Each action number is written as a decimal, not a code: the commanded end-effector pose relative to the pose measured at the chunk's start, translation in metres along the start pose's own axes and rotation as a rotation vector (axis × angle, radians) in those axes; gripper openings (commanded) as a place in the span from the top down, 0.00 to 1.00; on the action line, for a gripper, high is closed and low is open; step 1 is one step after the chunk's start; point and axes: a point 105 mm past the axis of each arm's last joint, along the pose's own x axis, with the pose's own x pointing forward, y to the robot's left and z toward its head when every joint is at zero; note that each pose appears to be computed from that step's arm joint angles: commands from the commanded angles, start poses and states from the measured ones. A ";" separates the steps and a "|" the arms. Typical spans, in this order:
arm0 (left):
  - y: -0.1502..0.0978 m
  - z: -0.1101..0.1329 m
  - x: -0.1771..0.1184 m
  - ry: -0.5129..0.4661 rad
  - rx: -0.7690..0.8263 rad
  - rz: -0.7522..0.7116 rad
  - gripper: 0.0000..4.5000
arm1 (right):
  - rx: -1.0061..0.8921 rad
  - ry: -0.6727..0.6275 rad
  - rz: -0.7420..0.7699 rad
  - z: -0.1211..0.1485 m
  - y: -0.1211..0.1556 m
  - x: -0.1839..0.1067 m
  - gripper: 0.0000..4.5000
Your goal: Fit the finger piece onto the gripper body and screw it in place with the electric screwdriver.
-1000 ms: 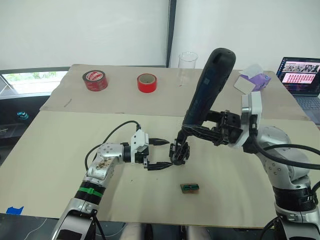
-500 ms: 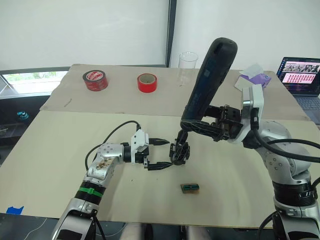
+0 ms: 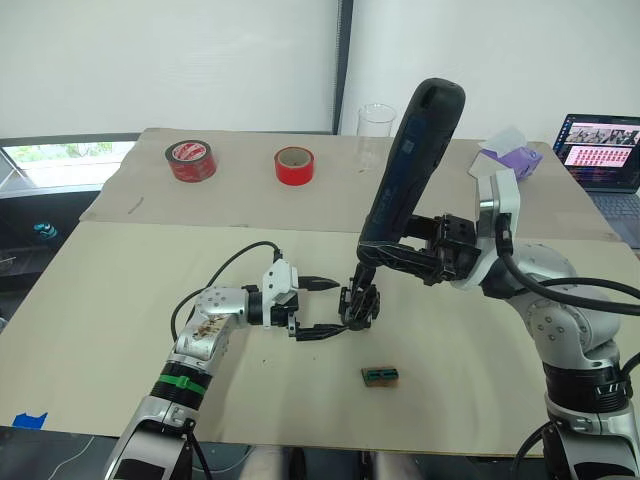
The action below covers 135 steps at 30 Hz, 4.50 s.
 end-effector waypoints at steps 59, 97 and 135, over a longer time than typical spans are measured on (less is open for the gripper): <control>0.004 -0.006 0.016 0.034 0.044 -0.002 0.00 | -0.081 0.021 0.010 -0.002 0.009 0.001 0.57; 0.008 -0.033 0.052 0.125 0.000 -0.072 0.00 | -0.094 0.035 -0.006 -0.002 0.006 0.001 0.57; 0.001 -0.056 0.045 0.192 -0.051 -0.088 0.48 | 0.060 0.224 -0.038 -0.060 0.006 0.005 0.57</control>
